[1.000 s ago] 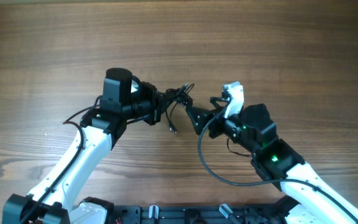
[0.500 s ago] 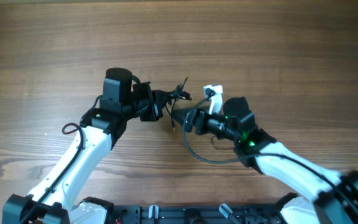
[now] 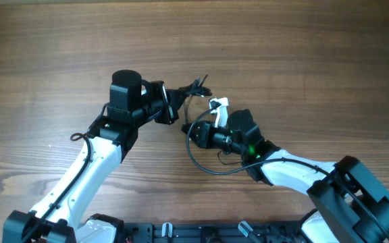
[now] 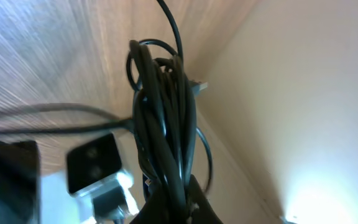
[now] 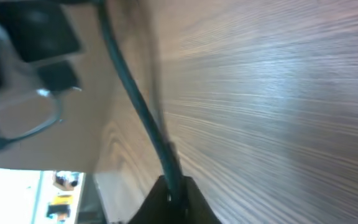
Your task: Untangle cables
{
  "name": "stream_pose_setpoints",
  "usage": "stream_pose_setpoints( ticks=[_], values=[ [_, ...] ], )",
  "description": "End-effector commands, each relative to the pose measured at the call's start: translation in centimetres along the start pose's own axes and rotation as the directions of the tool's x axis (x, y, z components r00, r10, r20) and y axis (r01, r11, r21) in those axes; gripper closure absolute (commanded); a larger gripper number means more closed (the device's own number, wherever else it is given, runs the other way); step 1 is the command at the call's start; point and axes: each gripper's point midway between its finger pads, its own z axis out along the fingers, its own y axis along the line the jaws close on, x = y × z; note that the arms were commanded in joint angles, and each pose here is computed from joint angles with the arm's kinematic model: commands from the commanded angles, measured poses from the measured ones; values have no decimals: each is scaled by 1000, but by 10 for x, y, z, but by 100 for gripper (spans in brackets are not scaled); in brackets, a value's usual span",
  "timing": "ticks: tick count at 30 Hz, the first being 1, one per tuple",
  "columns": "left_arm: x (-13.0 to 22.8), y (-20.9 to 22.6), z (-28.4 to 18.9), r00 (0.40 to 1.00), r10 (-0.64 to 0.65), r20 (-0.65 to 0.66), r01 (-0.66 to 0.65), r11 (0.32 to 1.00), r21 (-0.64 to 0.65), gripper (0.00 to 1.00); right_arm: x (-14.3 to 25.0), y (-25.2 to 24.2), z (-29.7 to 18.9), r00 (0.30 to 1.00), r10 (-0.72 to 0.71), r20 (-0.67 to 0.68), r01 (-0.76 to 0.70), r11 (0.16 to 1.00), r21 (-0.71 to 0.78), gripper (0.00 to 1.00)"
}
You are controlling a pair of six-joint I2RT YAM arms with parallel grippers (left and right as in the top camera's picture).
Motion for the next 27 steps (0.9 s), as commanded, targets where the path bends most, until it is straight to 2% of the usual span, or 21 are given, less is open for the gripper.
stream_pose_setpoints(
  ticks=[1,10,11,13,17,18,21,22,24,27],
  values=[
    [-2,-18,-10,988,-153,-22,153,987,43,96,5,-37,-1,1000,-9,-2,9,988,151,95],
    [-44,-48,-41,976,-216,14,212,967,141,96,6,-80,-27,986,157,-49,-138,954,267,93],
    [-52,-52,-46,973,-228,26,221,962,160,96,9,-88,-33,978,199,-62,-173,941,292,86],
    [-58,-56,-51,971,-235,36,225,958,177,96,12,-93,-38,969,236,-78,-203,932,301,78],
    [-69,-61,-56,980,-179,83,159,966,205,96,13,-94,-41,963,255,-85,-219,928,301,76],
    [-70,-61,-57,982,-166,93,144,968,207,96,12,-94,-41,963,255,-85,-219,928,301,73],
    [-71,-60,-57,986,-132,102,110,974,200,96,10,-93,-40,966,246,-78,-213,931,295,53],
    [-72,-58,-56,984,-141,106,119,974,192,96,8,-91,-39,970,233,-74,-203,937,284,42],
    [-75,-51,-55,980,-163,115,142,975,171,96,-1,-84,-36,982,177,-62,-157,957,244,27],
    [-78,-40,-54,972,-197,131,179,974,135,96,-23,-63,-31,995,97,-7,-95,984,149,14]
  ],
)
